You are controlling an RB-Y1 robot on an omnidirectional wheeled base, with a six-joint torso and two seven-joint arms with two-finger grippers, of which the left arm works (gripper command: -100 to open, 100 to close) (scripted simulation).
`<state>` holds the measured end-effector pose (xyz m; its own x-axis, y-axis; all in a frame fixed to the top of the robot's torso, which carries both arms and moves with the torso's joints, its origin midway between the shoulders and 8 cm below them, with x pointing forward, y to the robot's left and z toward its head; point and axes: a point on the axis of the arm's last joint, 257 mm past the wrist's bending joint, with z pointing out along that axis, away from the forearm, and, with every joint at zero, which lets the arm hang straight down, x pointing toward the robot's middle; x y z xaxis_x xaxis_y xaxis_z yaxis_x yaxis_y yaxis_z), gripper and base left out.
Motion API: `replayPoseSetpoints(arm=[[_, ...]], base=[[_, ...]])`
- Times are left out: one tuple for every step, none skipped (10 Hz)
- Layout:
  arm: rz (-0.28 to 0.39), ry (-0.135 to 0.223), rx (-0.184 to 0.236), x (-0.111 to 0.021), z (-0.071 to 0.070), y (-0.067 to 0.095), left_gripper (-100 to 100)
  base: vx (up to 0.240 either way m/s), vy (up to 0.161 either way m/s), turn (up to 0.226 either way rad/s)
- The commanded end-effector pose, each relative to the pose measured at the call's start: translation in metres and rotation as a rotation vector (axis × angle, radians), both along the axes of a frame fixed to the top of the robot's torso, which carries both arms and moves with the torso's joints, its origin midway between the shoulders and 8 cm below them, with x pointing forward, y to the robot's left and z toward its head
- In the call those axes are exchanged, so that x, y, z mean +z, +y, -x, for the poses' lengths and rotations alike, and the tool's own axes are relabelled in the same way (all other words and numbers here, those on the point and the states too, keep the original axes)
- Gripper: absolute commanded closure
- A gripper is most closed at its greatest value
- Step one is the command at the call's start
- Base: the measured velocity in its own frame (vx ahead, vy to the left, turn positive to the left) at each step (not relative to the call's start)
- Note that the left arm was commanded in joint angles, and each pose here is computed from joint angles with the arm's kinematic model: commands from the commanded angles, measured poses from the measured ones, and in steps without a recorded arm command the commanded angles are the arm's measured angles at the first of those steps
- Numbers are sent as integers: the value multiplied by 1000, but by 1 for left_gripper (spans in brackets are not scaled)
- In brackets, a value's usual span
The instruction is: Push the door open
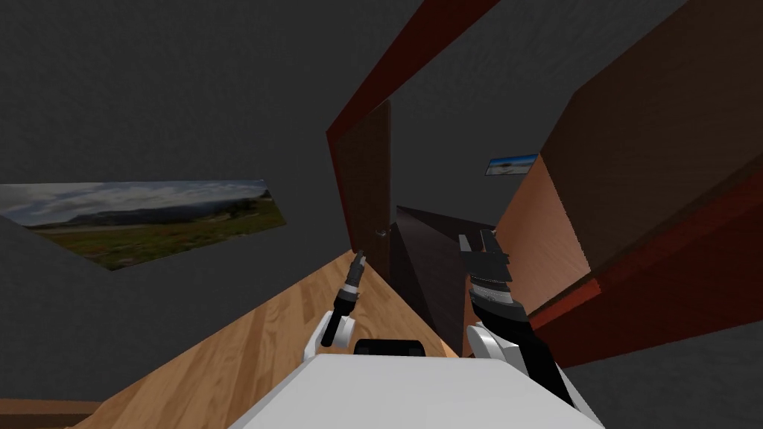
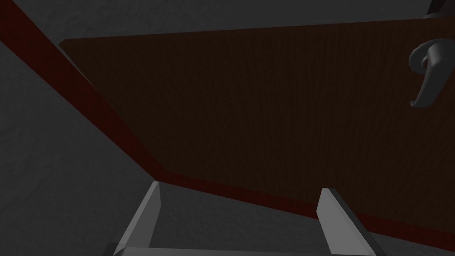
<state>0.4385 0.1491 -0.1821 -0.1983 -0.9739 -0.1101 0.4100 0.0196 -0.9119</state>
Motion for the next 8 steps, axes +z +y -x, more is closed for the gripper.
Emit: replayPoseSetpoints(arm=[[3, 20, -26, -11, -3, -9, -100], [4, 33, -42, -18, -4, -15, -100], [5, 46, -57, -25, -5, -20, -100], [6, 59, -73, -33, -6, -26, -100], [7, 68, -88, -38, -7, -31, -100], [7, 81, -103, -45, -8, -36, -100], [6, 99, -118, -54, -8, -41, -100], [6, 112, -132, -61, -8, -46, -100]], base=[[110, 78, -34], [116, 78, -34], [105, 78, -32], [94, 78, -27], [87, 73, -31], [91, 65, -32], [95, 58, -33], [88, 73, -29]])
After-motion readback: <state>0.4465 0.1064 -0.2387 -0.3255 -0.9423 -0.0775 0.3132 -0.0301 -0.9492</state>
